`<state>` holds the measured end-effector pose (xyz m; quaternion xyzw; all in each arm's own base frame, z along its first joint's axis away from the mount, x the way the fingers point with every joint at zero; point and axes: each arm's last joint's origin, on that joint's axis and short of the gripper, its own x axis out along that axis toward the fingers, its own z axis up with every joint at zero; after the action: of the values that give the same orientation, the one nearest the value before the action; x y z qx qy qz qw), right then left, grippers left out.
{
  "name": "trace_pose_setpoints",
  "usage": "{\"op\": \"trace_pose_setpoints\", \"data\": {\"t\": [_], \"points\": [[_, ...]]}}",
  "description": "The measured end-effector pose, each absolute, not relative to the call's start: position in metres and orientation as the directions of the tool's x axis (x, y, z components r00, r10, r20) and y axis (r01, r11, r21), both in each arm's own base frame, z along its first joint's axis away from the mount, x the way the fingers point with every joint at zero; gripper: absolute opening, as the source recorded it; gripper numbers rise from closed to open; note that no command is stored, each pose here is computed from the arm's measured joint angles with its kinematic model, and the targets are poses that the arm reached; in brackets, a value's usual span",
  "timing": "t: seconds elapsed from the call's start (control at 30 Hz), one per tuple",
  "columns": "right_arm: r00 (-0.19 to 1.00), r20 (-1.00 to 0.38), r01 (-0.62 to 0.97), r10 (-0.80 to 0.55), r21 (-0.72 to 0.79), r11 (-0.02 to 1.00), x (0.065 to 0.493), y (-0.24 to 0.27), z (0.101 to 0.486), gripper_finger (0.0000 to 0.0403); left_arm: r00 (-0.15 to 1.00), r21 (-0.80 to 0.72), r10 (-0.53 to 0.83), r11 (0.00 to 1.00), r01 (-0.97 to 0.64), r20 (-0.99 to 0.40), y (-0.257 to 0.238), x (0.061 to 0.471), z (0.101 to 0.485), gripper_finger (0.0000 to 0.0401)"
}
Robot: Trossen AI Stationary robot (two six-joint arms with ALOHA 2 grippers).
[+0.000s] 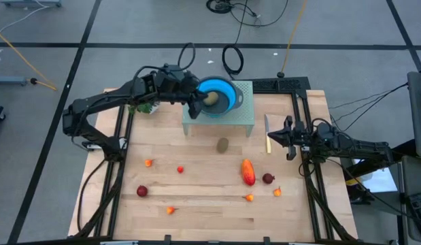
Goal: Pick & Place Fruit
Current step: Put the mango into the colander on the shelf
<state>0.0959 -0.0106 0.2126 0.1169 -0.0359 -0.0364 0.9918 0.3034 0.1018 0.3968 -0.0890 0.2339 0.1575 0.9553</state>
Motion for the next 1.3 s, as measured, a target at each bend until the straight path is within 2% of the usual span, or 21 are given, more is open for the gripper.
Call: {"op": "trace_pose_setpoints", "data": {"t": [0.37, 0.57, 1.07, 1.3], "points": [[0.999, 0.017, 0.039, -0.045, 0.238, 0.971, 0.105, -0.011, 0.231, 0.0000, 0.836, -0.074, 0.303, 0.924, -0.375, -0.457, 0.098, 0.297, 0.404, 0.0001], [0.999, -0.007, 0.039, -0.039, 0.213, 0.976, 0.112, -0.011, 0.241, 0.0000, 0.842, -0.027, 0.347, 0.919, -0.392, -0.413, 0.077, 0.289, 0.407, 0.0001], [0.997, -0.073, 0.002, 0.015, 0.233, 0.973, 0.131, -0.012, 0.260, 0.0000, 0.935, -0.132, 0.306, 0.934, -0.331, -0.181, 0.041, 0.223, 0.343, 0.0000], [0.985, -0.163, -0.010, 0.051, 0.242, 0.970, 0.144, -0.008, 0.273, 0.0000, 0.934, -0.120, 0.314, 0.934, -0.336, -0.172, 0.031, 0.192, 0.314, 0.0000]]}}
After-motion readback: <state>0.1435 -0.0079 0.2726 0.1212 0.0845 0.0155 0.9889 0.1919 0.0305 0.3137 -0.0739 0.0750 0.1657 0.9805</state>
